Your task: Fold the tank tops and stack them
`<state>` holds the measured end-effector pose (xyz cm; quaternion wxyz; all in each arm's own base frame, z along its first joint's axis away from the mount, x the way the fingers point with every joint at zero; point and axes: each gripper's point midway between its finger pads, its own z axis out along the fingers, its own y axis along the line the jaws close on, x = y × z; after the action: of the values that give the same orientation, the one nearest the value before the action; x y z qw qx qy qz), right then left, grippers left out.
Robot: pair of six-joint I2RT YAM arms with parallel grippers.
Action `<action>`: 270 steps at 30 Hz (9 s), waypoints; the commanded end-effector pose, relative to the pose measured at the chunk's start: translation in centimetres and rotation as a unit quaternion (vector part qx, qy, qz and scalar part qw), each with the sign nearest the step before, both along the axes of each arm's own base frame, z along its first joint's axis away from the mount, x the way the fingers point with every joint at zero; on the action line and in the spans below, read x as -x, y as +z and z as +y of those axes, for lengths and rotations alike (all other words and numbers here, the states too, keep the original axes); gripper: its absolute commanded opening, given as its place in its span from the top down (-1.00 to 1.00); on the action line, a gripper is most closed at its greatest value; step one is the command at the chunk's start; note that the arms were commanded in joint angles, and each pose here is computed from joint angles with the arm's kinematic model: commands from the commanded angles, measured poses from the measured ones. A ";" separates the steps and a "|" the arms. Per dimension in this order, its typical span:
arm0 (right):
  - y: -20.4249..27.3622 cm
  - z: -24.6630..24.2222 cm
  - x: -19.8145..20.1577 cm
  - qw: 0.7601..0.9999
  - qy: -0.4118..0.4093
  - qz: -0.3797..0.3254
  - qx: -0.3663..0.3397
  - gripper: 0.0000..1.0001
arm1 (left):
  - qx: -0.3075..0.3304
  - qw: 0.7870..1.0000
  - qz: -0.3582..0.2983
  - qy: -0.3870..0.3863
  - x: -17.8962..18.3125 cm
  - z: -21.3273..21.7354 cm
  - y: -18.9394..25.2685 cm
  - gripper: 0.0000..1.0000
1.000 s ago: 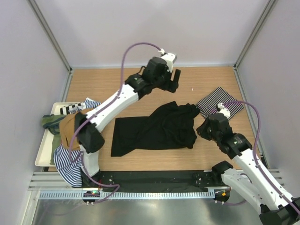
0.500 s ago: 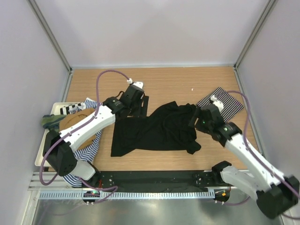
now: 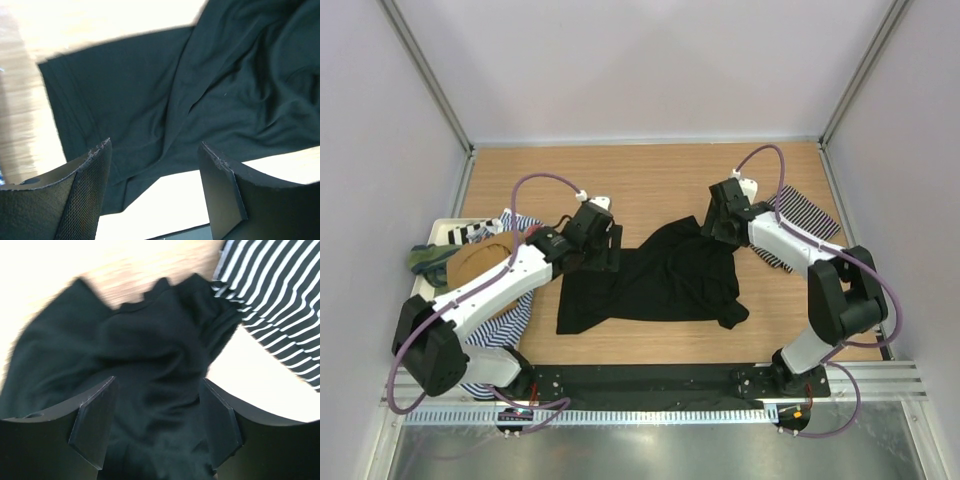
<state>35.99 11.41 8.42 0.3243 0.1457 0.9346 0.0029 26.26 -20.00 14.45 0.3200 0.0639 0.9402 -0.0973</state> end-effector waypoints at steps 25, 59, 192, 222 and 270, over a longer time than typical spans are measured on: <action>0.6 -3.5 -4.3 0.999 -0.034 -0.038 -0.011 0.97 | 0.005 0.980 0.176 -0.094 2.5 -4.4 -9.2 0.40; 1.0 -3.6 -3.8 0.998 -0.029 -0.045 -0.031 0.97 | 0.074 0.978 0.093 0.172 4.0 6.1 -8.9 0.30; 33.0 5.4 -6.0 0.881 0.232 -0.355 -0.210 0.97 | 0.349 0.894 -0.233 0.156 -11.4 13.9 30.2 1.00; 47.2 18.0 9.4 0.750 0.487 -0.337 -0.296 0.97 | 0.386 0.883 -0.264 0.035 -7.1 6.3 24.4 -0.99; 13.9 3.6 4.8 0.961 0.187 -0.124 -0.160 0.97 | -0.034 0.989 0.129 0.057 -8.9 -0.8 -7.5 -0.63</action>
<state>30.64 15.61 19.86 0.3637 0.0128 0.9030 0.2285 34.74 -20.96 6.71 0.2075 0.0003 0.9756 -0.0711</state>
